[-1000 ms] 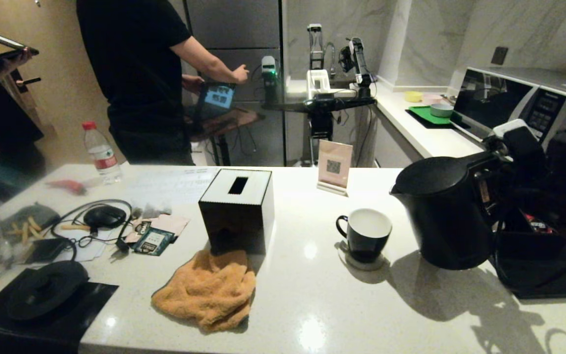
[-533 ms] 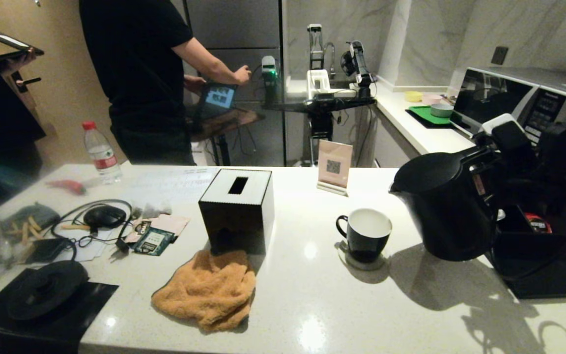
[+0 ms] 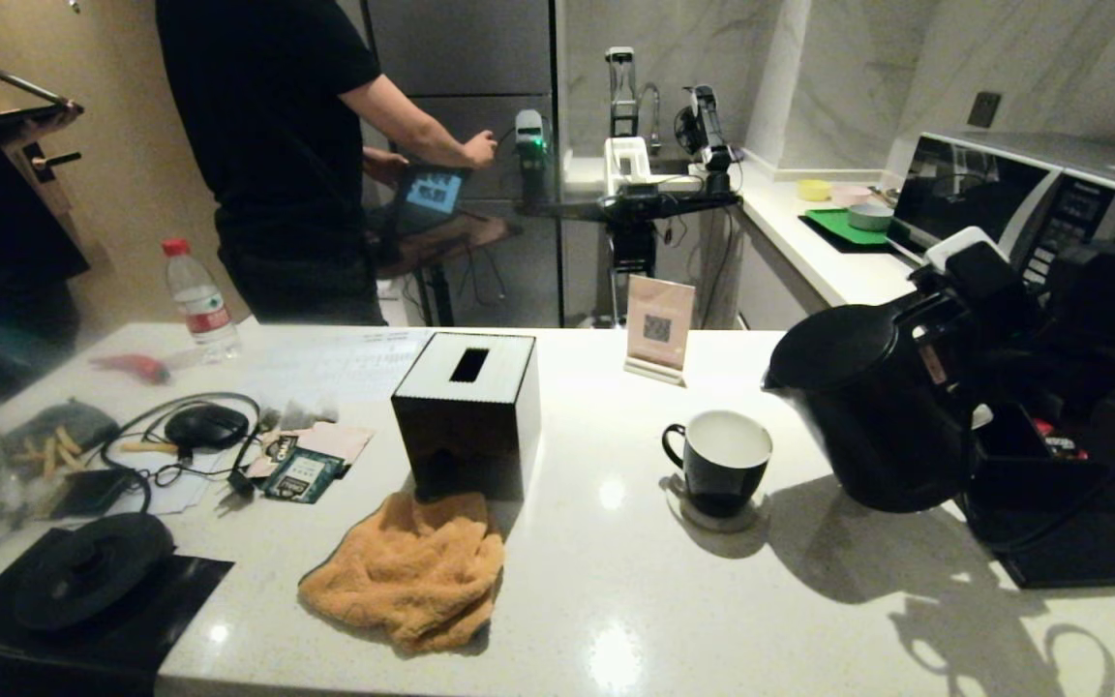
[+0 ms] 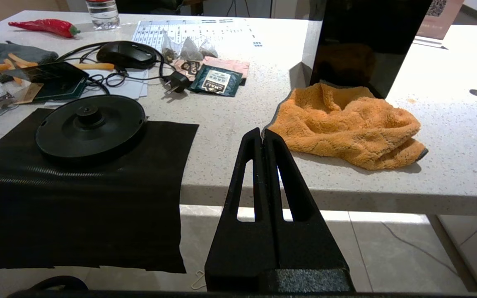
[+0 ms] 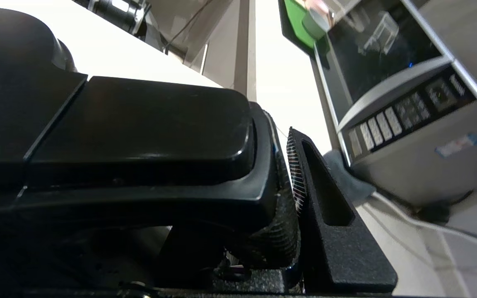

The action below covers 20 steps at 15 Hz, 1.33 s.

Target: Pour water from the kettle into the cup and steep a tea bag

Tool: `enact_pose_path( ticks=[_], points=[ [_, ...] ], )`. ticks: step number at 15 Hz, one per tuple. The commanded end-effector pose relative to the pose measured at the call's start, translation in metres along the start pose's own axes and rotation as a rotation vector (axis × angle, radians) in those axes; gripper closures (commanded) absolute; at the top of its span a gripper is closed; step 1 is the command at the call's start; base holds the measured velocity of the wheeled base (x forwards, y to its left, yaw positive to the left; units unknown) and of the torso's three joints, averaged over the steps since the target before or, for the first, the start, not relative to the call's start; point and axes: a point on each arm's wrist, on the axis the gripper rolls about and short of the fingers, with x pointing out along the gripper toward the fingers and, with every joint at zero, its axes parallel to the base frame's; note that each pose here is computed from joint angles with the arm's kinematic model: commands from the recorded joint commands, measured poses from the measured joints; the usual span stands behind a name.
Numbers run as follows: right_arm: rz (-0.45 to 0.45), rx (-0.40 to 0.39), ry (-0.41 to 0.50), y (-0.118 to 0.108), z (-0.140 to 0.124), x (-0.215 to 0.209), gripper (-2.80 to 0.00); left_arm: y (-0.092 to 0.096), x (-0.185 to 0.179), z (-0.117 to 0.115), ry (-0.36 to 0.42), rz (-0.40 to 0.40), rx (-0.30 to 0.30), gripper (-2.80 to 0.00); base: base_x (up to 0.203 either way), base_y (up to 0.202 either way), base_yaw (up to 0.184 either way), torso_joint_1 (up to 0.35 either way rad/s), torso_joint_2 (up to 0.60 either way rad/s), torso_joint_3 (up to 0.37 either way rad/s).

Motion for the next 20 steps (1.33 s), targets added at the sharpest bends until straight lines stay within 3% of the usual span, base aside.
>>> enact_pose_path(
  ticks=[1,13,20],
  points=[
    [0.001,-0.016,-0.016,0.002,0.002,0.0,0.0,0.0,0.0,0.0,0.0,0.0,0.0,0.0,0.0,0.0,0.0,0.0,0.0,0.0],
    [-0.002,-0.148,-0.124,0.011,0.021,0.001,0.0,0.0,0.0,0.0,0.0,0.0,0.0,0.0,0.0,0.0,0.0,0.0,0.0,0.0],
    [0.0,-0.21,-0.135,0.015,0.024,0.003,0.0,0.0,0.0,0.0,0.0,0.0,0.0,0.0,0.0,0.0,0.0,0.0,0.0,0.0]
  ],
)
